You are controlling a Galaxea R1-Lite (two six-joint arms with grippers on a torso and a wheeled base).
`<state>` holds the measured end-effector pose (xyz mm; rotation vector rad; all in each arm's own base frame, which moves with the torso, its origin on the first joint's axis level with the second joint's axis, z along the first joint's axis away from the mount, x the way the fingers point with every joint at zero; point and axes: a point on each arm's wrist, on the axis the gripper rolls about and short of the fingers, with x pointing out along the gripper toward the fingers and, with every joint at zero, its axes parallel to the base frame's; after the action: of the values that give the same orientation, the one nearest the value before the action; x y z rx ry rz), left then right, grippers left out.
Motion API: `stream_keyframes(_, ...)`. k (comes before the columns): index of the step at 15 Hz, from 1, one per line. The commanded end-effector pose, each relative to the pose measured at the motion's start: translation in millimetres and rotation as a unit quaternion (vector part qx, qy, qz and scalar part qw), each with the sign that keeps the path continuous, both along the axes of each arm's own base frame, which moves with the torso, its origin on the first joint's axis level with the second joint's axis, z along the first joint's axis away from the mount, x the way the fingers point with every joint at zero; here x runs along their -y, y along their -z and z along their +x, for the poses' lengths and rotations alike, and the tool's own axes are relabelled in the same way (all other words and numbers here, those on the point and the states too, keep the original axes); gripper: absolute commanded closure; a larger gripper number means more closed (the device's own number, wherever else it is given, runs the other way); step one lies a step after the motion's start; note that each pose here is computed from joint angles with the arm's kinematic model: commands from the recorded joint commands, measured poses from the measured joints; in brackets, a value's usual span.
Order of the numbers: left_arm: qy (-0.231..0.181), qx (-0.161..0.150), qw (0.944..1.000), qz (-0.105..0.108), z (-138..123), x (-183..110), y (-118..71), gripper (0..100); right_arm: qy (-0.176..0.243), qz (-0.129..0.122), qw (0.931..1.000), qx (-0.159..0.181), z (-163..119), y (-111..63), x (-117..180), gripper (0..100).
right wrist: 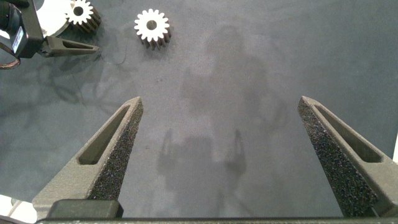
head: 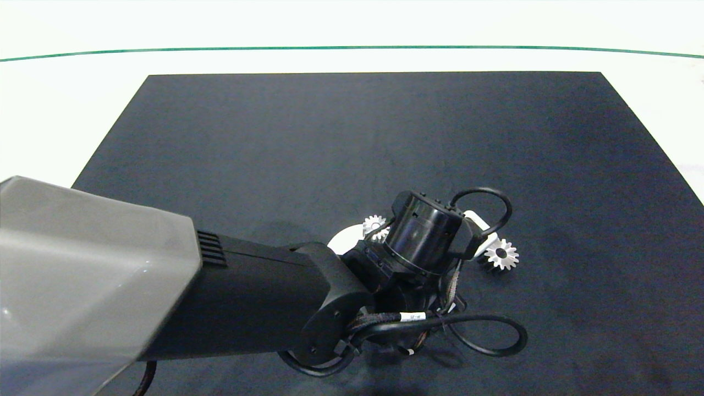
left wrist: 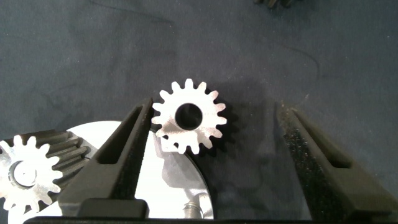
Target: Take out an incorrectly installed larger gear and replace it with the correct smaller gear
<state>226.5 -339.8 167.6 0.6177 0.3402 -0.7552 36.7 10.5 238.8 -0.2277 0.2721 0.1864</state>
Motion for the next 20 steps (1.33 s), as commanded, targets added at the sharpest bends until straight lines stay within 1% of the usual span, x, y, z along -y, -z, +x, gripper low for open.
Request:
stream_keyframes(1, 0.0, -0.001, 1.0, 0.004, -0.2, 0.7, 2.4, 28, 0.0, -0.001, 1.0, 0.0, -0.4, 0.2, 0.2, 0)
stream_keyframes(8, 0.001, -0.001, 1.0, 0.005, -0.8, 0.8, 2.9, 41, 0.001, 0.0, 1.0, 0.001, -1.0, 0.5, 0.5, 0)
stream_keyframes(9, 0.002, -0.002, 1.0, 0.006, -0.8, 2.1, 4.0, 44, 0.001, -0.001, 1.0, -0.001, -1.1, 2.1, 0.5, 0)
stream_keyframes(11, 0.002, -0.002, 1.0, 0.005, 0.6, 4.2, 5.1, 47, 0.001, 0.002, 1.0, -0.002, -1.1, 2.1, 0.5, 0)
stream_keyframes(12, 0.001, -0.003, 1.0, 0.007, 1.4, 4.4, 7.5, 50, 0.001, 0.001, 1.0, -0.003, -1.0, 2.5, 0.5, 0)
stream_keyframes(20, 0.002, -0.003, 1.0, 0.006, 1.6, 4.7, 6.6, 65, 0.001, 0.002, 1.0, -0.002, -1.1, 2.1, 0.5, 0)
